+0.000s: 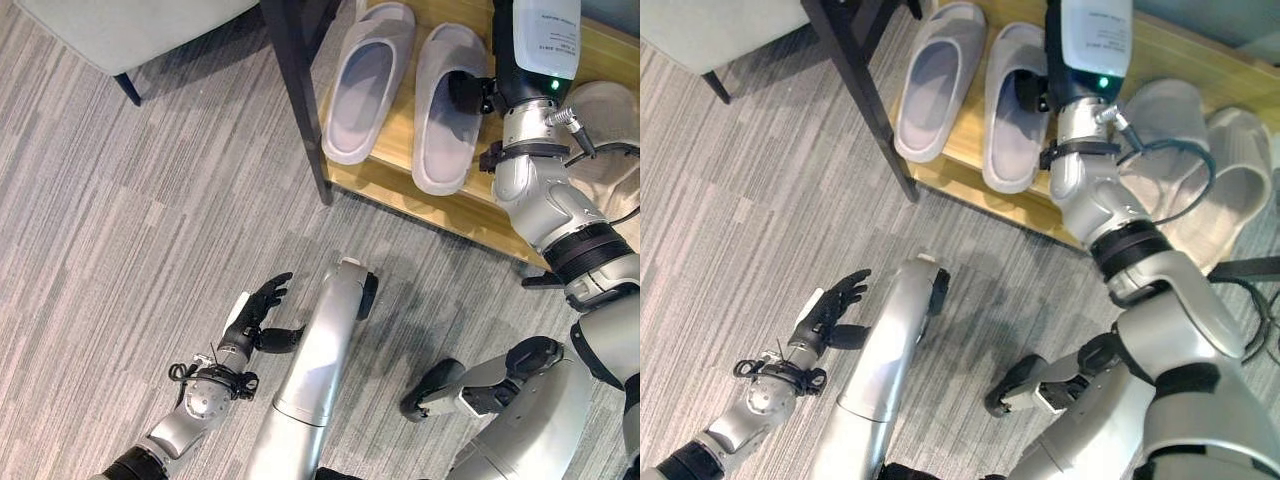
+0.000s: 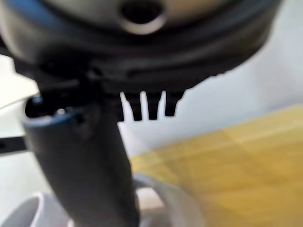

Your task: Arrange the slippers neatly on the shoe rack.

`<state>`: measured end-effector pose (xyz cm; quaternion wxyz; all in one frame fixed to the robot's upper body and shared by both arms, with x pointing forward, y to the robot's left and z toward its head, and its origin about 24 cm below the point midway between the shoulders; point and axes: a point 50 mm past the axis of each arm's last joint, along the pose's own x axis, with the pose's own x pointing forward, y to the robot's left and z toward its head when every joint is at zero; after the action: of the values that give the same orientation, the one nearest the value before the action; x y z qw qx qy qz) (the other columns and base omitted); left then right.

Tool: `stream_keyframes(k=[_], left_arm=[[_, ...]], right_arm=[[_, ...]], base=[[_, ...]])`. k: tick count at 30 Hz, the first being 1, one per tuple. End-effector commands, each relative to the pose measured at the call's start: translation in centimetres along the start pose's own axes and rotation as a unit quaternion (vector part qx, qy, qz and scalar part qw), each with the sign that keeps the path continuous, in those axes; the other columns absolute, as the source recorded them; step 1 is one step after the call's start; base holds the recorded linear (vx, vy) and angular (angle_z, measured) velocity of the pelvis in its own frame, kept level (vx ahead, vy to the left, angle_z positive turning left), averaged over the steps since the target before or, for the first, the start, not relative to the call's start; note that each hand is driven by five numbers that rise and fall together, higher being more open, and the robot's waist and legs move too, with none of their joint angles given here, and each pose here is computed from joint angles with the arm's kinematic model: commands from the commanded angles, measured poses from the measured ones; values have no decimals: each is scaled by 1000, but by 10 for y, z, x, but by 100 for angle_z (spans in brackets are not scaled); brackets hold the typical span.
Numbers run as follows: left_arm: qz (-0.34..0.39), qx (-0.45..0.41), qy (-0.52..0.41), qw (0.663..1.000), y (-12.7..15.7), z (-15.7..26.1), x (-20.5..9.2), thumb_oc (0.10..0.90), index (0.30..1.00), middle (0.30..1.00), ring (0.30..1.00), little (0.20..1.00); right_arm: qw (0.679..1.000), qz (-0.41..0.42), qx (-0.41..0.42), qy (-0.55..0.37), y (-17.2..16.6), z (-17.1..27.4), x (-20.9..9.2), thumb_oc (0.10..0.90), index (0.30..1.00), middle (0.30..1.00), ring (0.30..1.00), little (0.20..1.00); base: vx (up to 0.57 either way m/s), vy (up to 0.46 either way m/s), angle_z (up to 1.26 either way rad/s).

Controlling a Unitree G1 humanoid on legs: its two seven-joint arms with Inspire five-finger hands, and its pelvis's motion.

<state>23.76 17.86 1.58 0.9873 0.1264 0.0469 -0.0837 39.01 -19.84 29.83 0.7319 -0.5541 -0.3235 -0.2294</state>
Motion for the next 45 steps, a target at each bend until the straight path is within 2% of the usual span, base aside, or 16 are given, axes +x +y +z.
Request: stream_keyframes(k=[1, 7, 21, 27, 34, 41, 45], left_arm=[[6, -31, -59, 998, 4, 21, -6, 800, 900, 900, 900, 900], [7, -34, -47, 998, 5, 17, -9, 800, 900, 900, 900, 900], [33, -34, -44, 998, 10, 16, -8, 800, 900, 900, 900, 900], [44, -33, -45, 997, 8, 17, -4, 800, 900, 900, 900, 900], [55, -30, -44, 997, 9, 17, -1, 800, 900, 900, 900, 900], [55, -25, -44, 997, 5, 18, 2, 800, 900, 900, 900, 900], [57, -22, -44, 997, 5, 18, 3, 800, 900, 900, 900, 900]], right_arm=[[993, -58, 59, -88, -36, 52, 34, 800, 900, 900, 900, 900], [987, -34, 101, -119, -28, 67, 25, 800, 900, 900, 900, 900], [959, -71, 216, -170, -43, 90, -4, 800, 900, 900, 900, 900], [923, -114, 357, -85, -33, 78, -30, 800, 900, 900, 900, 900], [876, -81, 476, 2, -1, 77, -58, 800, 900, 900, 900, 900], [838, -31, 544, 40, 21, 90, -73, 800, 900, 900, 900, 900], [827, -6, 561, 40, 28, 100, -78, 800, 900, 900, 900, 900]], base=[[-22, 18, -6], [-21, 23, -7], [-5, 1, -4], [1, 15, -10], [2, 14, -8], [-4, 7, -8], [-1, 1, -4]])
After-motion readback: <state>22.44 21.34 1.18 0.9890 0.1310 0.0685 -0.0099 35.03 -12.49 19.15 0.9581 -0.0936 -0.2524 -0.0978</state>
